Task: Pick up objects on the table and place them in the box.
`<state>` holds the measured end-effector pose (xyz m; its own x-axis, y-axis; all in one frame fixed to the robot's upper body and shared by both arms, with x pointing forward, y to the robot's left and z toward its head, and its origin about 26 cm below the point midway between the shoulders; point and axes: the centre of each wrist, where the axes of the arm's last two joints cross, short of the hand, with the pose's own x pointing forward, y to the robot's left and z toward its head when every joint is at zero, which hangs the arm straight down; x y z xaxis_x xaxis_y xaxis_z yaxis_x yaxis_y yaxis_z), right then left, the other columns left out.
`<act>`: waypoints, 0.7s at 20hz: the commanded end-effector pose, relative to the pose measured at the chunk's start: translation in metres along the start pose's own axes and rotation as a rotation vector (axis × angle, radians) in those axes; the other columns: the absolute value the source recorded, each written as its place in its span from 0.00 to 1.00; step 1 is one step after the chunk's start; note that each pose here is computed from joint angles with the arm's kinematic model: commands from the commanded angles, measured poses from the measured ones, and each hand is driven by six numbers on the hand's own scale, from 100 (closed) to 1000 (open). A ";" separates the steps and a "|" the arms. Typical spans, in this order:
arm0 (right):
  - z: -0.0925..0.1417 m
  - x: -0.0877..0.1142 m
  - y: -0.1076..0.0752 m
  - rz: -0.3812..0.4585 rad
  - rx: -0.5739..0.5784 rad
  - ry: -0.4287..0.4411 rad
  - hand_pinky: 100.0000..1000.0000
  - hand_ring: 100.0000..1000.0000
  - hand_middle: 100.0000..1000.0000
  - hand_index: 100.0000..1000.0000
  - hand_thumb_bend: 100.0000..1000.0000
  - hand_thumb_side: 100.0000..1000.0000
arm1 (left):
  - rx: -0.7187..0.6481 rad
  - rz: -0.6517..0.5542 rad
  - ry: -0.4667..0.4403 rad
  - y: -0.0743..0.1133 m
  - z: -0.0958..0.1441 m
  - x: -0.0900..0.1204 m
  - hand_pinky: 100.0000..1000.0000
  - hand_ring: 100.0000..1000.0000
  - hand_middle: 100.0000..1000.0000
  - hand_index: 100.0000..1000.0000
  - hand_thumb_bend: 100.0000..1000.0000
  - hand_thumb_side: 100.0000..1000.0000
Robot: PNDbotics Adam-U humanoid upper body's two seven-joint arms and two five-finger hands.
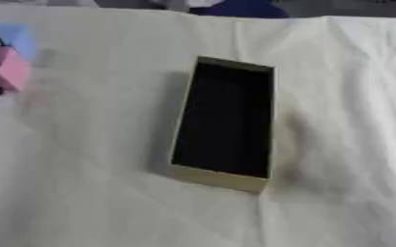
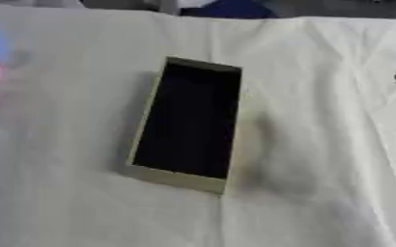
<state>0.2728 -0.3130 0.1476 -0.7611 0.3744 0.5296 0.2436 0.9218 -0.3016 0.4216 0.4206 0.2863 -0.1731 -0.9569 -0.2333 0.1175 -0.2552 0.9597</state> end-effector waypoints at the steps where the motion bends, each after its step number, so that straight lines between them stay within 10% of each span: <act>1: -0.005 0.004 -0.006 0.021 0.007 -0.028 0.81 0.78 0.58 0.82 0.00 0.84 | 0.064 -0.045 -0.017 0.031 0.019 -0.001 0.43 0.50 0.46 0.57 0.20 0.00; 14: -0.007 0.005 -0.009 0.020 0.012 -0.046 0.81 0.78 0.58 0.82 0.00 0.83 | 0.218 -0.085 -0.404 0.084 0.039 0.092 0.43 0.50 0.46 0.58 0.10 0.00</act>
<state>0.2728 -0.3145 0.1489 -0.7676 0.3766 0.5186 0.2446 0.9201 -0.3060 0.3860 0.3239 0.3369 -0.5261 -0.8118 -0.2532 -0.0708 -0.2549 0.9644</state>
